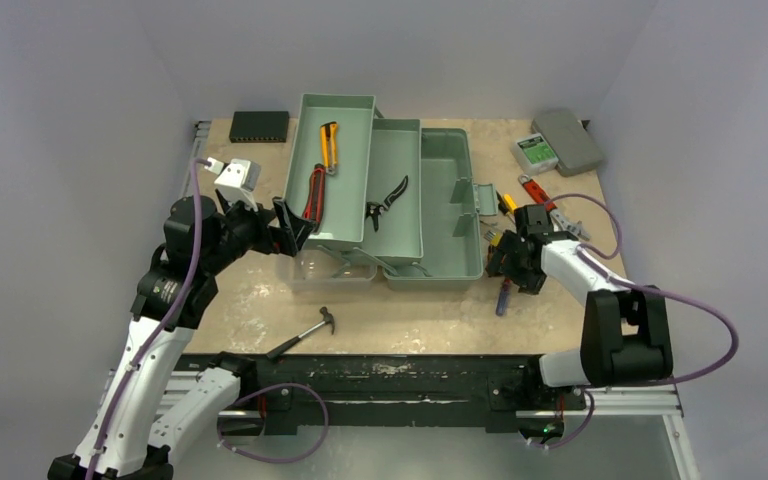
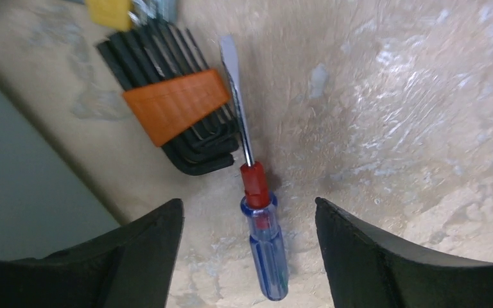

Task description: Pack the tool kit

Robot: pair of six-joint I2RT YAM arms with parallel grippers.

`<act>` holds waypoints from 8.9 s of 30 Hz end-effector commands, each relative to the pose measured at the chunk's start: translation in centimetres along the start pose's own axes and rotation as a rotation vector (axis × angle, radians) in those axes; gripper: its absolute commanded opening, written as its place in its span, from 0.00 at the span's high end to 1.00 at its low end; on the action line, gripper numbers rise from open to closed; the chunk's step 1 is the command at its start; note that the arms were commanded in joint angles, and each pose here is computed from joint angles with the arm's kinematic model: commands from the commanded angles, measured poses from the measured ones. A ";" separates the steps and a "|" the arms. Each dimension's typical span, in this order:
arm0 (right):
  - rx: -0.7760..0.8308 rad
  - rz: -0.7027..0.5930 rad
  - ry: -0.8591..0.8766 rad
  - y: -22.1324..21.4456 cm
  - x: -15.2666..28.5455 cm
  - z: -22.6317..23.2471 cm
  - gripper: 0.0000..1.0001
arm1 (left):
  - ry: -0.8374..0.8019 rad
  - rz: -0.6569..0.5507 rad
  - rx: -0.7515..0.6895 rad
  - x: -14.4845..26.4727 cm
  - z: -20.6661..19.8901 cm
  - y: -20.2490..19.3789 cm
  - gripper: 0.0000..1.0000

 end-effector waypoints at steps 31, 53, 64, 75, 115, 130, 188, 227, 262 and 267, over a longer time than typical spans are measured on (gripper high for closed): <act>-0.066 -0.390 -0.030 3.7 9.6 -1.3 1.00 | 0.035 -0.017 -0.037 -0.8 0.9 -0.2 0.04; 0.157 -0.494 0.779 9.6 16.5 14.1 1.00 | -0.085 -0.010 -0.052 -0.3 -0.5 0.1 0.06; 0.269 -0.417 0.763 10.9 14.7 21.8 0.98 | -0.061 -0.030 -0.075 -0.2 -0.2 0.2 0.06; 0.294 -0.444 0.691 10.1 15.5 20.3 0.37 | -0.061 -0.048 -0.081 0.2 -0.2 0.4 0.06; -0.088 -0.157 0.160 3.9 2.0 1.0 0.14 | -0.081 -0.049 -0.075 0.7 -0.5 0.4 0.06; 0.008 -0.078 -0.033 4.8 -3.4 0.3 0.15 | -0.068 -0.051 -0.076 0.7 -0.4 0.4 0.06; 0.140 -0.592 0.262 9.2 18.4 4.8 0.66 | -0.066 -0.030 -0.078 0.1 -0.2 0.4 0.06; 0.095 0.038 -0.046 3.4 -5.1 1.0 0.30 | -0.082 -0.004 -0.066 -0.3 -0.3 0.3 0.06; 0.075 -0.456 0.199 8.1 13.8 1.5 0.75 | -0.088 -0.009 -0.068 -0.1 -0.4 0.3 0.05; 0.132 -0.513 0.303 9.8 16.2 4.9 0.77 | -0.085 -0.015 -0.071 0.1 -0.4 0.3 0.06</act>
Point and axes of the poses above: each gripper's point midway between its finger pads, its own x axis back along the fingers, its own z axis along the line the jaws close on, y = z × x, the point moved 9 cm from there along x, back along the fingers, and after that the axes turned 15 degrees about x, right-handed, at the moved point
